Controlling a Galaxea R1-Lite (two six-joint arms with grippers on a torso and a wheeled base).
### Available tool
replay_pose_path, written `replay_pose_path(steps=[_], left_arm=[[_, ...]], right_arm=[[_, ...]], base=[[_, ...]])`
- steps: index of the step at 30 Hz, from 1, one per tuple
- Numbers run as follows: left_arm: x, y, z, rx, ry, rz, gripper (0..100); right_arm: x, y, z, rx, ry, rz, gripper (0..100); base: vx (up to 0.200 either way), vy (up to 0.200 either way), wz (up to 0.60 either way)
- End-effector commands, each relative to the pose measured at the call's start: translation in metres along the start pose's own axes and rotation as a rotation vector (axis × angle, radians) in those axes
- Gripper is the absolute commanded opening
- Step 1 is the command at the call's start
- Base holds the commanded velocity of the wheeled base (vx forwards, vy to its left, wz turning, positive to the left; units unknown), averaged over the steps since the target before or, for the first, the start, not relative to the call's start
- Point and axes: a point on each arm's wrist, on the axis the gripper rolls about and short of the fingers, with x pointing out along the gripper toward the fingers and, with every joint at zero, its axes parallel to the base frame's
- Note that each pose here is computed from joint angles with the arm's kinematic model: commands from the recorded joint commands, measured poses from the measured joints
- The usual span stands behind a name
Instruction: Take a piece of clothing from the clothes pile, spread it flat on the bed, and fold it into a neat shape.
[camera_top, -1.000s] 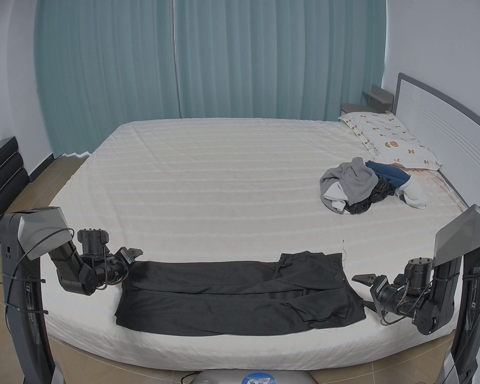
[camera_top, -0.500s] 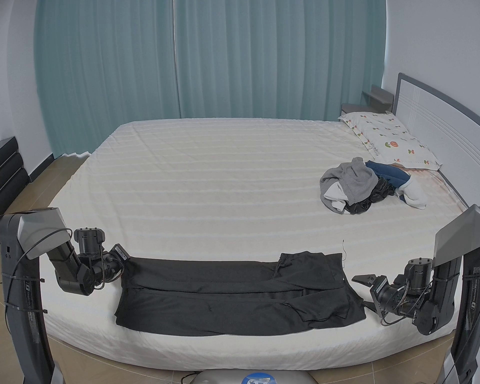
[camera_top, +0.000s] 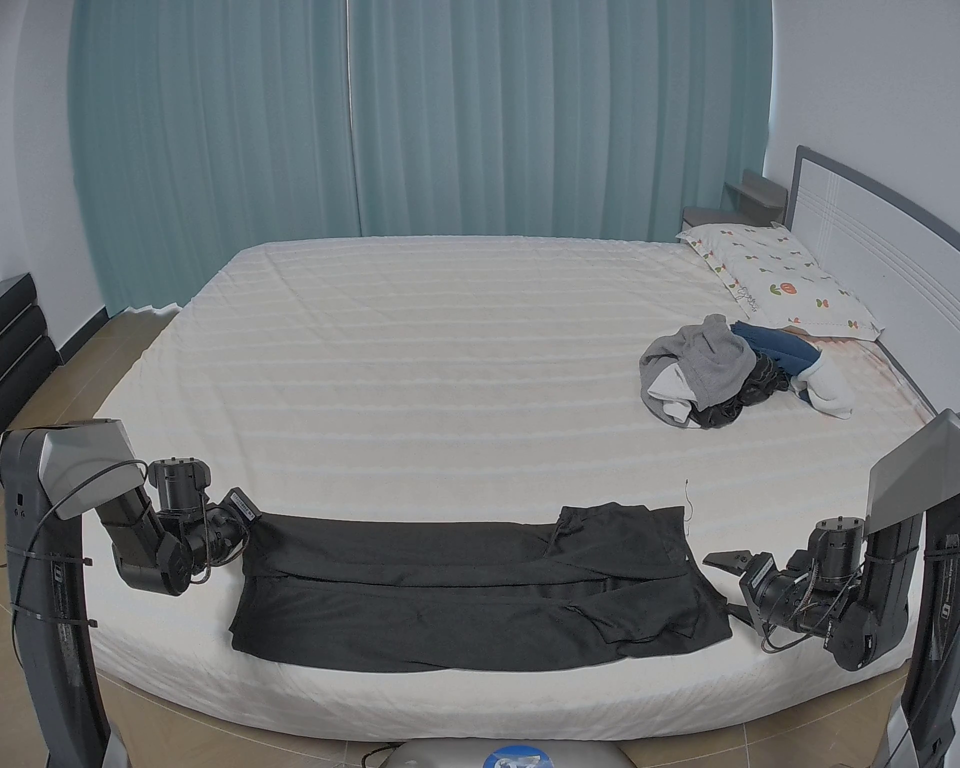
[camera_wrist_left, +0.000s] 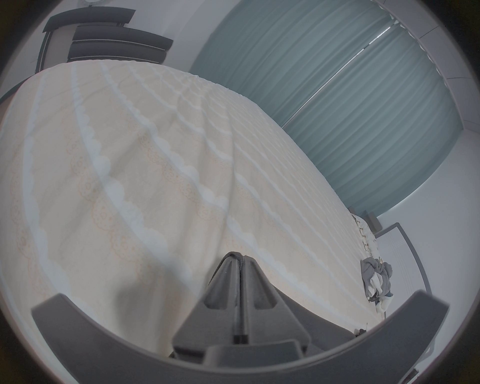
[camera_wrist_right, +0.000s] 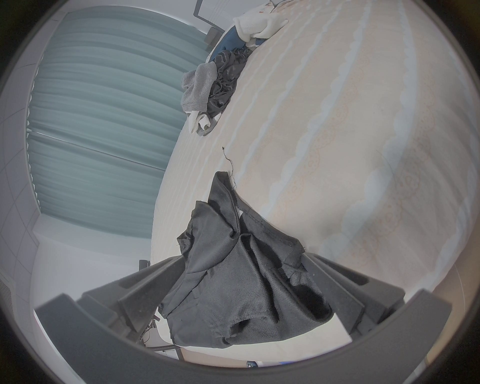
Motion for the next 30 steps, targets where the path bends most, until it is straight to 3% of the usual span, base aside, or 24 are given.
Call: replay_pose_path(steps=[1,10,15,18,24,30], left_arm=[[0.000,0.000,0.001,-0.002,-0.002,-0.003,100],[-0.011,-0.004,0.013,-0.070,-0.022,-0.023,100],[-0.030,-0.005,0.011,-0.052,0.056,-0.081,100],[-0.040,-0.004,0.006,0.002,0.108,-0.106,100],[-0.044,0.006,-0.012,0.192,0.171,-0.094,100],[-0.044,0.006,-0.019,0.223,0.189,-0.087,100]], right_arm=[[0.000,0.001,0.000,-0.002,-0.004,0.009,100],[0.000,0.000,0.000,-0.001,-0.004,0.005,100],[0.000,0.000,0.000,-0.001,-0.004,0.005,100],[0.000,0.000,0.000,-0.001,-0.004,0.005,100],[0.000,0.000,0.000,-0.003,-0.004,0.005,100],[0.000,0.000,0.000,-0.003,-0.002,0.006,100]], base=[[0.000,0.000,0.00],[0.000,0.000,0.00],[0.000,0.000,0.00],[0.000,0.000,0.00],[0.000,0.000,0.00],[0.000,0.000,0.00]])
